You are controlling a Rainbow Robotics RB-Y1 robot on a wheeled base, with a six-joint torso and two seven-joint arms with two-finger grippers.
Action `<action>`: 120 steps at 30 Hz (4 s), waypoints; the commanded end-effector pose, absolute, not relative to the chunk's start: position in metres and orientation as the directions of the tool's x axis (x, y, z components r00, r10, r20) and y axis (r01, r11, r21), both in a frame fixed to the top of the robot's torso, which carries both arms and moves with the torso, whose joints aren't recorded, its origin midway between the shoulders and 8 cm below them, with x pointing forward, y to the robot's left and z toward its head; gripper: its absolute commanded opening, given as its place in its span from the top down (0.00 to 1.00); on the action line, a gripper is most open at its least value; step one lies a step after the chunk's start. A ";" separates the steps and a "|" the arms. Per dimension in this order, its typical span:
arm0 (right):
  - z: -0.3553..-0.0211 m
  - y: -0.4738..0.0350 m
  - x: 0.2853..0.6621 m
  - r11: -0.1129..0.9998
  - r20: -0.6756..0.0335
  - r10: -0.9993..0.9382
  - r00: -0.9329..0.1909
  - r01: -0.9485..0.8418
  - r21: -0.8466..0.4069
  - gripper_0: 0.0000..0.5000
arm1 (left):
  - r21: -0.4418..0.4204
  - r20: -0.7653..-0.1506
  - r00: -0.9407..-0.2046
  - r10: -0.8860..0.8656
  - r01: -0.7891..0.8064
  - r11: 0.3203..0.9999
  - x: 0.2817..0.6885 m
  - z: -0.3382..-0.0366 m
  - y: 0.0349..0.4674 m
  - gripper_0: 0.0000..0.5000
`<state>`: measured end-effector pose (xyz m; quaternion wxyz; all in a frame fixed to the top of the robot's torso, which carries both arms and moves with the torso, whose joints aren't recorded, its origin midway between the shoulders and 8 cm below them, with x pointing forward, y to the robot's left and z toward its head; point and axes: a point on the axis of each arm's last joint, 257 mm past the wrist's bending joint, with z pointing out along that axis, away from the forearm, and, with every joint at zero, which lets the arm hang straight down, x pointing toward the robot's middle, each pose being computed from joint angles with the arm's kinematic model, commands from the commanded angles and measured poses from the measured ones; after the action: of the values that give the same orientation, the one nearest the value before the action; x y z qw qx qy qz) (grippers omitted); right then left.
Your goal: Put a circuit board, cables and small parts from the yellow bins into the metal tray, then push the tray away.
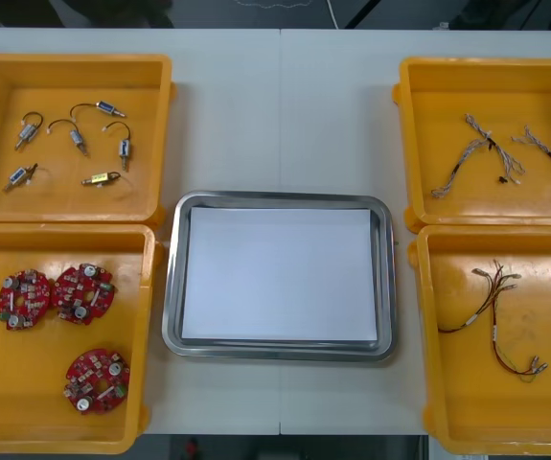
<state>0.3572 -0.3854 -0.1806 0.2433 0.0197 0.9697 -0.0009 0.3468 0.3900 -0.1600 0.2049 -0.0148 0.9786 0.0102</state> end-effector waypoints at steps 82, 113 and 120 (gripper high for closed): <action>-0.176 -0.399 0.352 0.997 -0.469 0.066 -0.881 0.080 -0.011 0.00 | 0.055 -0.429 -0.903 0.025 0.001 0.999 0.348 -0.148 0.397 0.00; -0.186 -0.410 0.336 0.993 -0.450 0.104 -0.887 0.116 0.001 0.00 | 0.054 -0.379 -0.917 0.119 0.107 0.993 0.339 -0.166 0.388 0.00; -0.208 -0.428 0.304 0.990 -0.376 0.114 -0.920 0.137 -0.034 0.00 | 0.098 -0.401 -0.886 0.235 0.214 0.972 0.344 -0.171 0.393 0.00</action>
<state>0.3248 -0.4056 -0.2067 0.2057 0.0490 0.9774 -0.0058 0.3508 0.3801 -0.1660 0.2177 0.0268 0.9756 -0.0069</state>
